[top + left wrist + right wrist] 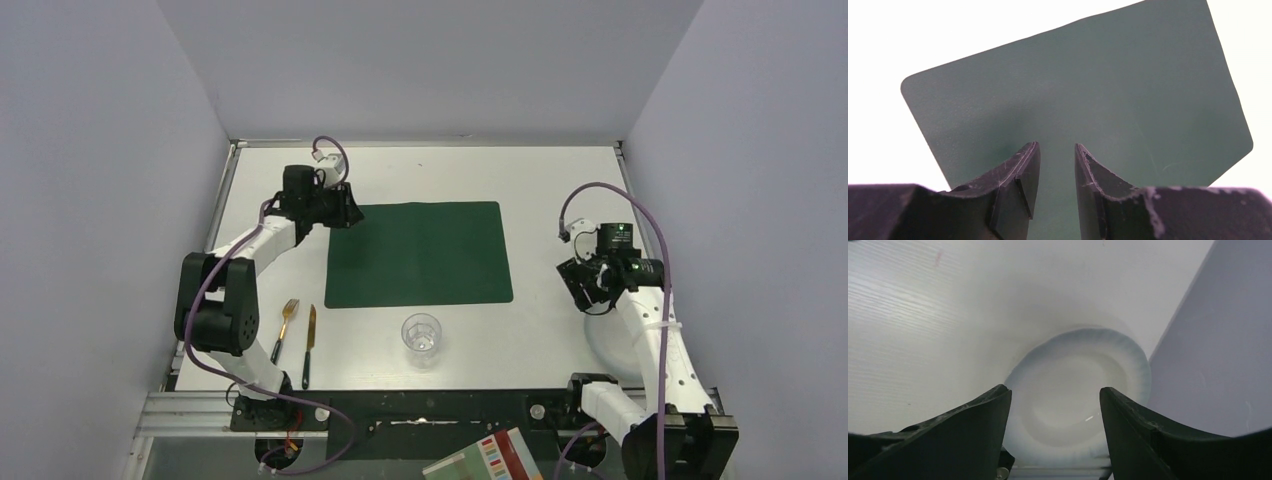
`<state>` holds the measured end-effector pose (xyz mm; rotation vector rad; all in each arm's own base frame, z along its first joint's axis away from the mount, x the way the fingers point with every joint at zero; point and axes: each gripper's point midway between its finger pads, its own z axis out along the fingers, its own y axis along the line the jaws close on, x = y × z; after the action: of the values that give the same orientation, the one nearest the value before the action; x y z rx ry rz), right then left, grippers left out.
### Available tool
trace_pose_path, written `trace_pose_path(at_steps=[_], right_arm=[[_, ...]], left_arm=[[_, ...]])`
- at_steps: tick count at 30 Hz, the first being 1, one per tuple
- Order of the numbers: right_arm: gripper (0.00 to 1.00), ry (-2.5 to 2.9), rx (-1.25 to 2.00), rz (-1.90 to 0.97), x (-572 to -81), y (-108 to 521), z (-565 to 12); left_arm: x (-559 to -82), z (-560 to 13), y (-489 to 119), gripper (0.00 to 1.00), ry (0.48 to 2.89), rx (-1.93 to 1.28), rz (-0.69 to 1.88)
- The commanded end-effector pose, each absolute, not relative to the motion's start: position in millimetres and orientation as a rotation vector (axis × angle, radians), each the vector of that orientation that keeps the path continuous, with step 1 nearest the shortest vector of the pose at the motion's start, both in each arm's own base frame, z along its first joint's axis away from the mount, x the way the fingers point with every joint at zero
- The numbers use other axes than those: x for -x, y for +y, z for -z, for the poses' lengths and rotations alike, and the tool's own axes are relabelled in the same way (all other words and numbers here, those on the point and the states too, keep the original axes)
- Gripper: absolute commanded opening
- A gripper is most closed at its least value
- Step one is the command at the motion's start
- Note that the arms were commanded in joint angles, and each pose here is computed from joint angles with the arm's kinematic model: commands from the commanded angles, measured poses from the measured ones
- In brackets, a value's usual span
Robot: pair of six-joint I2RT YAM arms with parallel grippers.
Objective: Set the dinner table for one person
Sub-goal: Move the napkin to the center of the board, then move the plate to the center of the board.
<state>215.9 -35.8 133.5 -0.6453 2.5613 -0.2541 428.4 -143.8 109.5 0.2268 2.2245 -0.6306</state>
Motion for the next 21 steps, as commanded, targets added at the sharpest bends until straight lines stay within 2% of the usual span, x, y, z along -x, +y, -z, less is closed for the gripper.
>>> trace_pose_path(at_steps=[1,6,12,21], right_arm=[[0.67,2.676,0.571,0.593,-193.3,-86.5,-127.4],[0.69,2.746,0.617,0.798,-173.2,-107.2,-103.4],[0.66,2.796,0.758,0.945,-153.2,-99.1,-80.4],[0.67,2.802,0.879,0.525,-163.6,-47.3,-83.2]], left_arm=[[-444.7,-132.3,-150.7,0.31,2.131,-0.239,0.621],[-444.0,-129.6,-149.4,0.31,2.136,-0.228,0.615],[-447.7,-129.7,-146.9,0.31,2.137,-0.224,0.575],[-449.2,-127.6,-146.0,0.31,2.147,-0.232,0.547]])
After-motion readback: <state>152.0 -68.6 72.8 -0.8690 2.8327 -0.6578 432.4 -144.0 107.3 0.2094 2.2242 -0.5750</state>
